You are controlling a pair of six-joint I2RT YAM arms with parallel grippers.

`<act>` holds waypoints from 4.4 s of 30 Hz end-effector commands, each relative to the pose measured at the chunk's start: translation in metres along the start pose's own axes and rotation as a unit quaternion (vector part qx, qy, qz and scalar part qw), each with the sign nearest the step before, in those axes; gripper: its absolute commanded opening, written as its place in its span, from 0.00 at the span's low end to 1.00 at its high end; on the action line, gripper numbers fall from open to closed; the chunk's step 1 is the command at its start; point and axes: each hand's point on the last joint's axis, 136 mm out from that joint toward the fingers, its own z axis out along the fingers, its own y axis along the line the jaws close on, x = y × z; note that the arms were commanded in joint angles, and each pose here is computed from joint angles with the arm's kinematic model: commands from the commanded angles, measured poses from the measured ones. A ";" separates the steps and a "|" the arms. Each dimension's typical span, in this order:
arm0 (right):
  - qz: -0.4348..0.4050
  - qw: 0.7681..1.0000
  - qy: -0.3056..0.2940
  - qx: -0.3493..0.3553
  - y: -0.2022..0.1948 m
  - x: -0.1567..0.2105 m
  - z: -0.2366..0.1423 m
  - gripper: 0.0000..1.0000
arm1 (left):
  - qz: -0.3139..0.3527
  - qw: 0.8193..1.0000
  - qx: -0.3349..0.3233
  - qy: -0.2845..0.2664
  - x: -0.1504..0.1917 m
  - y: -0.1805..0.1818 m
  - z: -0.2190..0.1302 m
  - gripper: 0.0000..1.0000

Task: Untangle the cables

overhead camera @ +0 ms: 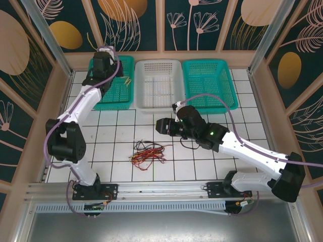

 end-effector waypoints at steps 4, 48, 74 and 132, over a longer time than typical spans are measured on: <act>-0.007 0.999 -0.042 0.010 0.001 -0.015 -0.012 0.60 | 0.027 0.989 -0.103 0.098 0.038 0.055 0.034 0.99; -0.017 0.999 0.022 0.038 -0.012 0.020 0.003 0.30 | -0.164 0.962 0.078 0.202 0.173 -0.004 -0.039 0.65; -0.036 0.996 0.048 0.065 -0.006 0.040 0.025 0.27 | -0.254 0.924 0.223 0.181 0.151 -0.054 -0.001 0.57; -0.069 0.971 0.131 0.190 -0.080 0.076 0.061 0.45 | -0.240 0.962 -0.016 0.129 0.188 0.043 -0.097 0.99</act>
